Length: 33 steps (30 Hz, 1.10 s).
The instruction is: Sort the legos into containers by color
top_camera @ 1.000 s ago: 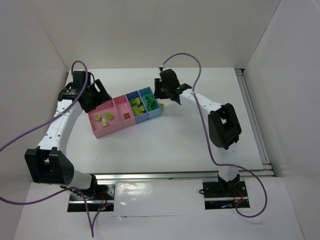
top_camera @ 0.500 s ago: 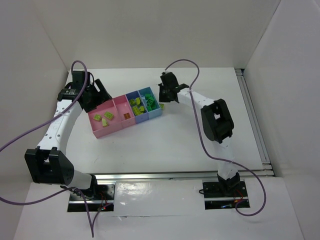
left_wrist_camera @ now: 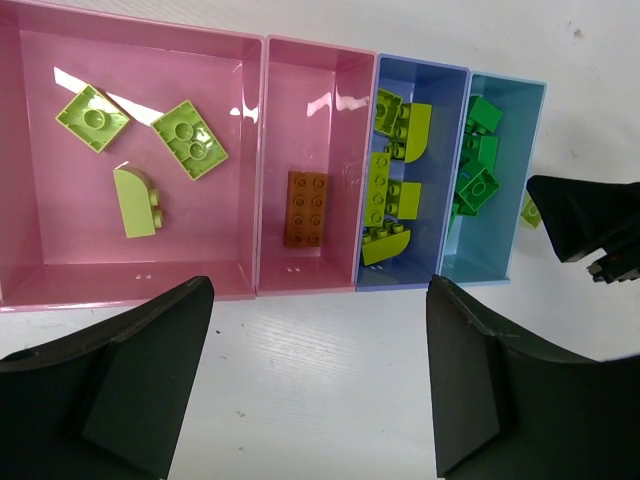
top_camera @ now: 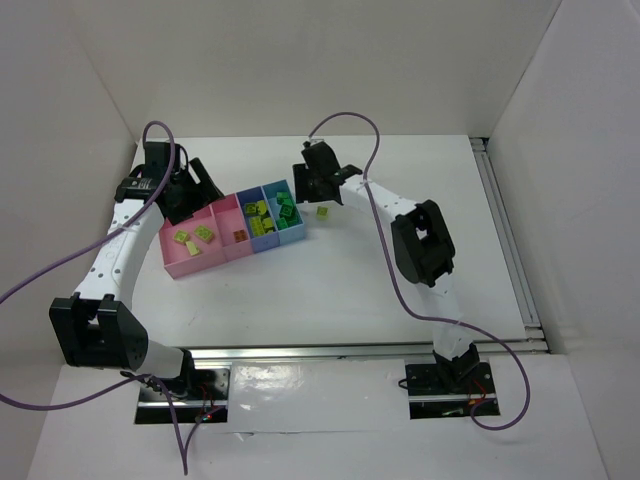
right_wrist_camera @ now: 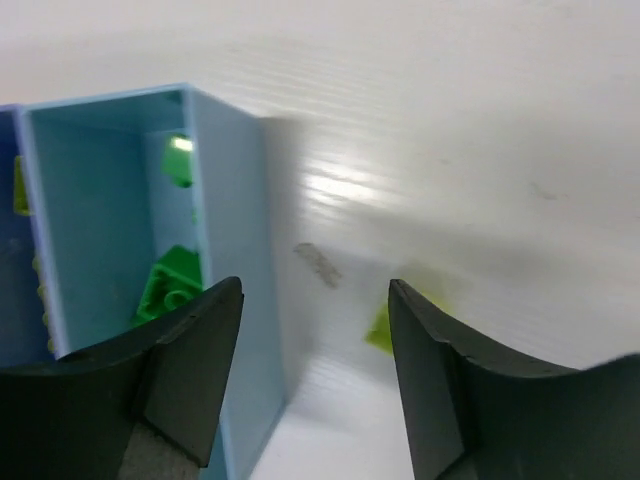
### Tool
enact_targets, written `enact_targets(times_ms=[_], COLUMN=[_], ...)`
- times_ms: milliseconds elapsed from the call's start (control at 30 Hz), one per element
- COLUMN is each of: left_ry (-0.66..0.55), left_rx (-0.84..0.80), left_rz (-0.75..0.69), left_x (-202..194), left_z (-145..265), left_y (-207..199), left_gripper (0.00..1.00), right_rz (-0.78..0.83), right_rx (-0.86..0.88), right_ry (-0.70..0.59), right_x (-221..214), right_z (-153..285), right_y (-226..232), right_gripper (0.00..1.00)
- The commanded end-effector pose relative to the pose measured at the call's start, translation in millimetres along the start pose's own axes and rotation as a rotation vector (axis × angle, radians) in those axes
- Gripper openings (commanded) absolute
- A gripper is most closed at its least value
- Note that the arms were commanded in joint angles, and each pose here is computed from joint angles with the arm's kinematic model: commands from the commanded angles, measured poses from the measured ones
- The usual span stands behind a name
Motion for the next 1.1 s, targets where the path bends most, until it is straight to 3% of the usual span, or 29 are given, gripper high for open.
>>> enact_targets(times_ms=[0,33,67,233,767,867,1067], left_ry=[-0.058,-0.050,-0.050,-0.034,-0.035,-0.038,-0.054], left_rx=[-0.033,-0.030,-0.030,-0.046,-0.046,-0.036,-0.010], left_rz=[-0.019,-0.019,-0.019,-0.019,-0.039,-0.039,-0.050], left_x=[9.3,8.5,8.5,6.9,6.8,7.2,14.3], left_z=[10.9,7.8,7.8,5.3,5.2,4.9,11.5], left_y=[-2.2,-2.0,-2.0,-4.0,-3.2,-2.0,2.3], left_gripper=[0.89,0.89,0.89,0.87,0.87,0.87,0.87], right_rz=[-0.006,-0.001,-0.018,-0.065,-0.119,-0.116,-0.043], right_rx=[-0.133,-0.180,-0.194,-0.242,-0.298,-0.262,-0.078], right_ry=[-0.058,-0.058,-0.069,-0.004,0.041,-0.002,-0.146], right_x=[14.2,10.0,10.8,-10.3,-34.6,-20.2,16.3], right_z=[3.2,2.3,5.1,-2.8,-14.2,-0.2,49.3], right_y=[-20.2,-28.6,-29.8,-41.0,-55.9,-47.2,5.2], right_gripper=[0.69,0.79,0.82,0.83,0.51,0.34,0.30])
Point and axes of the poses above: each gripper's point midway between its finger pads, its own z axis back along the fingers, its own y axis along the line the jaws close on, x = y × z, the point moved 6 cm from there along z, back along the fingers, and after that the axes turned 14 degrees about -z, right-handed, at the moved point
